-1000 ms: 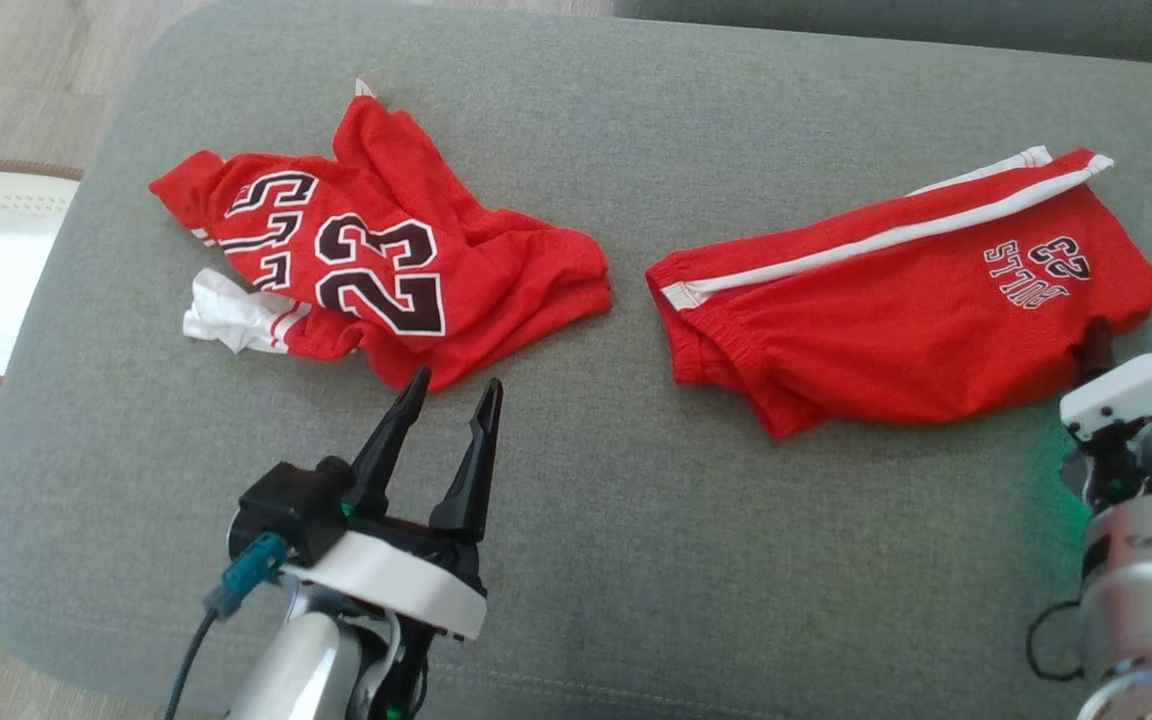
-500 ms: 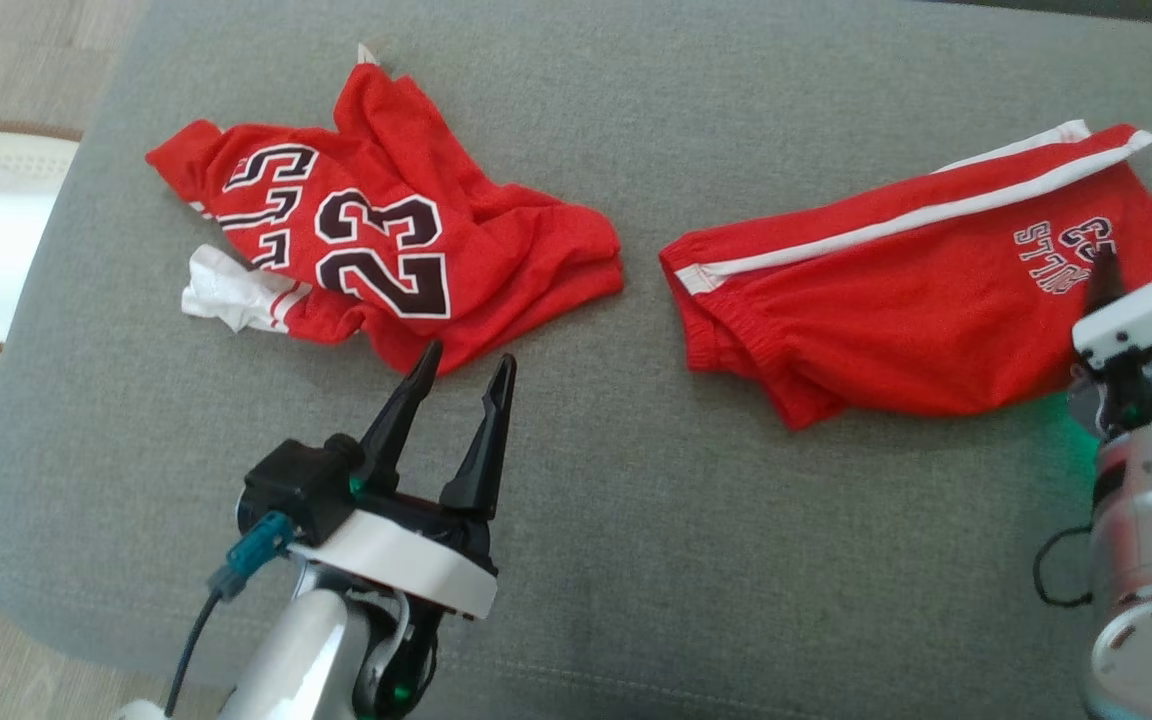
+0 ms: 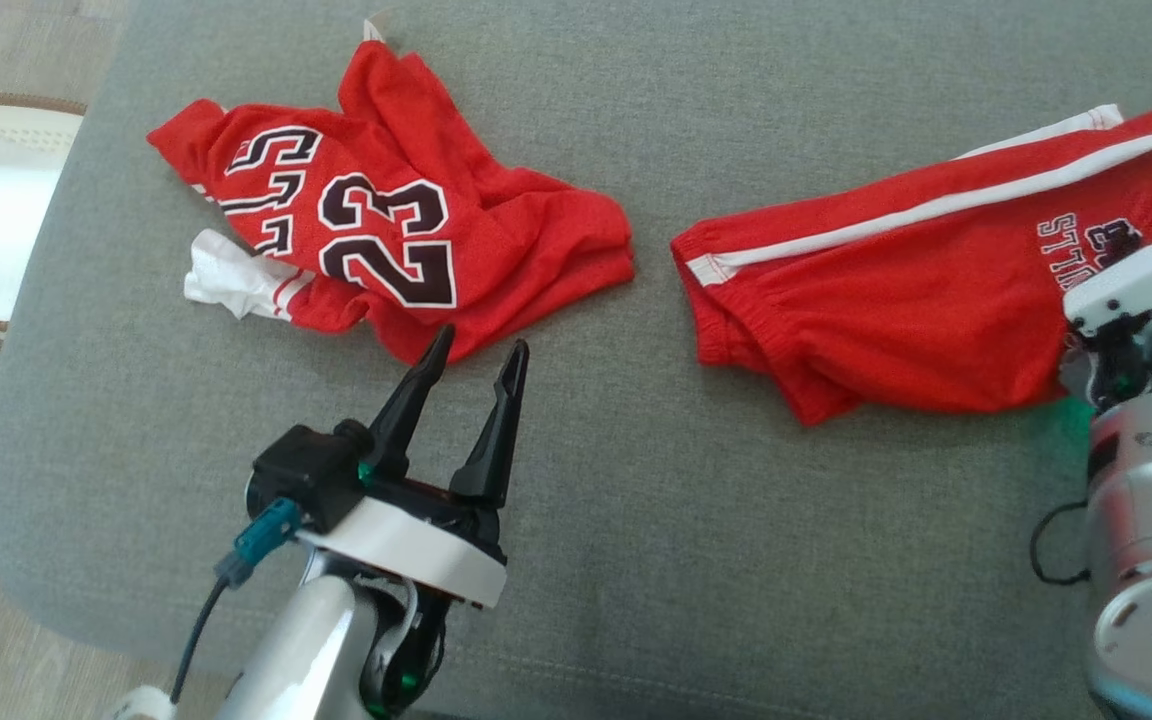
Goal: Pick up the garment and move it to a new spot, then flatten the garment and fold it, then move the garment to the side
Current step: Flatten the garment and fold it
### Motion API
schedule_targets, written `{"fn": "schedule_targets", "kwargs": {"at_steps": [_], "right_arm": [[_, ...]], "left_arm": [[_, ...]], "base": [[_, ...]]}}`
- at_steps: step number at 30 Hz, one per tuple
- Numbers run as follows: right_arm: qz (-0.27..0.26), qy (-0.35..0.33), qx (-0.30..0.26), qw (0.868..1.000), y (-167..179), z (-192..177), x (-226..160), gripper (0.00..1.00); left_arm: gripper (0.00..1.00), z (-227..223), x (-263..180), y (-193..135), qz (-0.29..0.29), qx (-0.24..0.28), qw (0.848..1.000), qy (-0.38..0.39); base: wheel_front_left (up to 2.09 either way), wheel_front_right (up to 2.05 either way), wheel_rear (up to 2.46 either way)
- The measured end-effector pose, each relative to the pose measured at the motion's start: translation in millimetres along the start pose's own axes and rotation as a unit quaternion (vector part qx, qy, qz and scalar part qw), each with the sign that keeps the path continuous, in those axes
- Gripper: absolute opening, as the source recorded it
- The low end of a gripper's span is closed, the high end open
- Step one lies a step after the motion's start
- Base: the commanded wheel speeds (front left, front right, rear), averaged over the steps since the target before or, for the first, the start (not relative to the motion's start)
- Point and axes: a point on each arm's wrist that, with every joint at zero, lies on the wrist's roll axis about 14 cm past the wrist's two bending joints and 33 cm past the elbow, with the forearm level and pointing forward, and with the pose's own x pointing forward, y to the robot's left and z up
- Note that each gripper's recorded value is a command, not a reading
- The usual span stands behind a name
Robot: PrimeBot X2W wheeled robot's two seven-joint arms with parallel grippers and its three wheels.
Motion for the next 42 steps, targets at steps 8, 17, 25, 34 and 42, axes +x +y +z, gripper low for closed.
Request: {"fn": "schedule_targets", "kwargs": {"at_steps": [8, 17, 25, 34, 42], "right_arm": [[0.001, -0.047, 0.004, 0.999, -2.8, 16.8, -13.6, 0.0], [-0.1, -0.119, 0.031, 0.987, -102.0, 30.8, -65.0, 0.0], [-0.141, -0.149, 0.055, 0.977, -136.7, 29.6, -101.8, 0.0], [-0.066, -0.182, 0.035, 0.981, -82.6, 36.2, -101.2, 0.0], [0.049, -0.171, -0.01, 0.984, 4.5, 32.0, -104.6, 0.0]], "left_arm": [[1.0, 5.0, 0.5, -9.0, -0.013, -0.001, 1.0, -0.008], [1.0, 12.8, -2.5, -27.6, -0.038, -0.004, 0.999, -0.021], [1.0, 13.8, -12.5, -40.3, -0.052, -0.008, 0.998, -0.024], [1.0, 18.9, -24.1, -43.4, -0.057, 0.002, 0.998, -0.033], [1.0, 23.0, -41.9, -38.6, -0.045, 0.007, 0.998, -0.042]], "base": [[0.0, 0.0, 0.0], [0.0, 0.0, 0.0], [0.0, 0.0, 0.0], [0.0, 0.0, 0.0], [0.0, 0.0, 0.0]]}}
